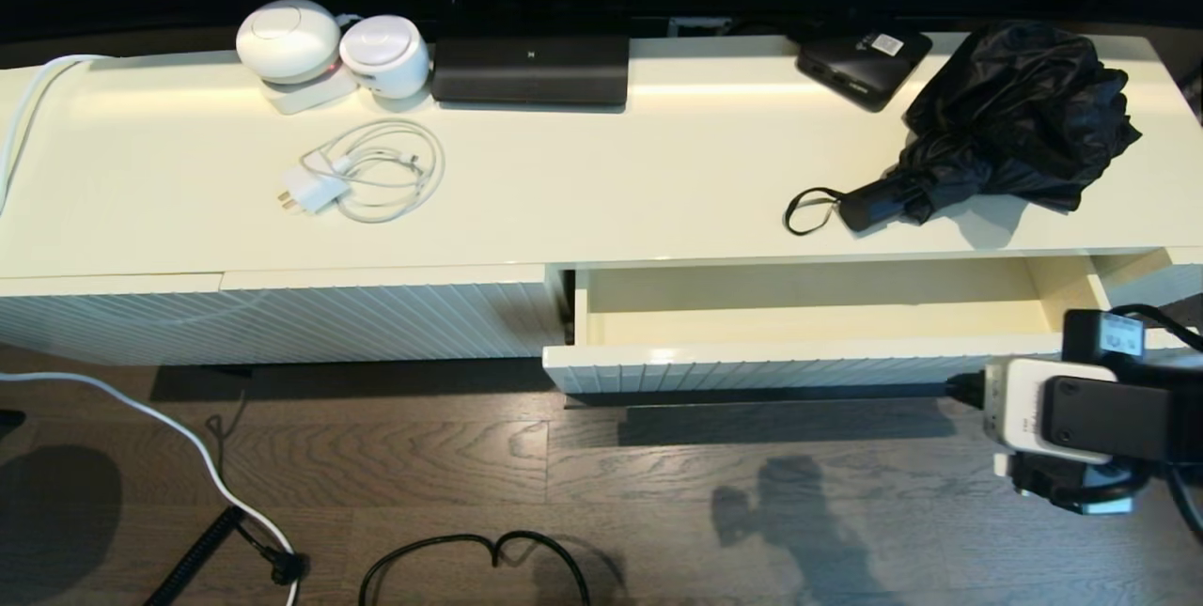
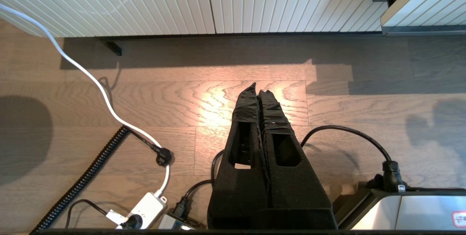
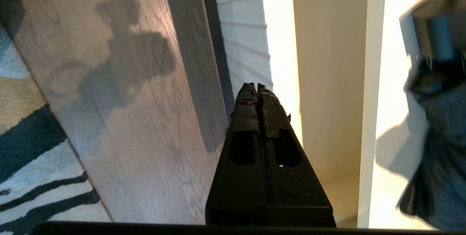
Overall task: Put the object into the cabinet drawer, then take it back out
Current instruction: Open the drawer
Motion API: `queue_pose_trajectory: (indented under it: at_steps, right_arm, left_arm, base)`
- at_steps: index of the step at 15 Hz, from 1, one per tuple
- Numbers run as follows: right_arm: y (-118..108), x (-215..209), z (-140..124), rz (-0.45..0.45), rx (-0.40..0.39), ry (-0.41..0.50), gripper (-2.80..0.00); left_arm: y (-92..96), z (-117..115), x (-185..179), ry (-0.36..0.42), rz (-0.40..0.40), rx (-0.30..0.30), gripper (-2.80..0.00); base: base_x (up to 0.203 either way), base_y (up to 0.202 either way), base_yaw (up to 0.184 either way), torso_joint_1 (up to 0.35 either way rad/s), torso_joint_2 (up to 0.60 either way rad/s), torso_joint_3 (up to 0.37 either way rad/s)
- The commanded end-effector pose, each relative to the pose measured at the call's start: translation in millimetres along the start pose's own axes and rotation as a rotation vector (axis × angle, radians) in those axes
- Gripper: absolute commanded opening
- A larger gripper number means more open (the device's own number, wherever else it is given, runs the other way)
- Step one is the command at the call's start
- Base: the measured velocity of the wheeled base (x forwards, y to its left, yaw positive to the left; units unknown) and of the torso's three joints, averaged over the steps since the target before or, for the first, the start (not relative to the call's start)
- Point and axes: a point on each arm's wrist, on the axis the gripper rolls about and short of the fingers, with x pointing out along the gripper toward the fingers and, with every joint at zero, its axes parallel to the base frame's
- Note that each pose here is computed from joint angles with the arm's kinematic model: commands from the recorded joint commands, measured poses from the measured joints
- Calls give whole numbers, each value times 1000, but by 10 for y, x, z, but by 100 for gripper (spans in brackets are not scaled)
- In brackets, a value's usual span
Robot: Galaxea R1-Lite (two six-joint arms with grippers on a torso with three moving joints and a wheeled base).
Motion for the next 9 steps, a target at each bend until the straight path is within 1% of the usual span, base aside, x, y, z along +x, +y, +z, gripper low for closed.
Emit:
queue_pose_trajectory:
  at_steps: [1,4,7,9]
  right_arm:
    - [-32,352,69,57,-17,17,-280]
    - [-133,516,151,34,-20,1,-280]
    - [-237,547,194,-12,-23,24,-280]
    - [-280,566,215,-24,-22,24,-280]
  left_arm:
    - [0,-1,-1,-2,-1,-1,-280]
    - [0,1,-2,-2,0,0,-280]
    - [0,-1,-1,-2,0,-1,-280]
    - [0,-1,-1,-2,1,-1,-280]
  base:
    - [0,0,0,0,0,0]
    - [0,0,0,0,0,0]
    - [0,0,0,0,0,0]
    - [0,0,0,0,0,0]
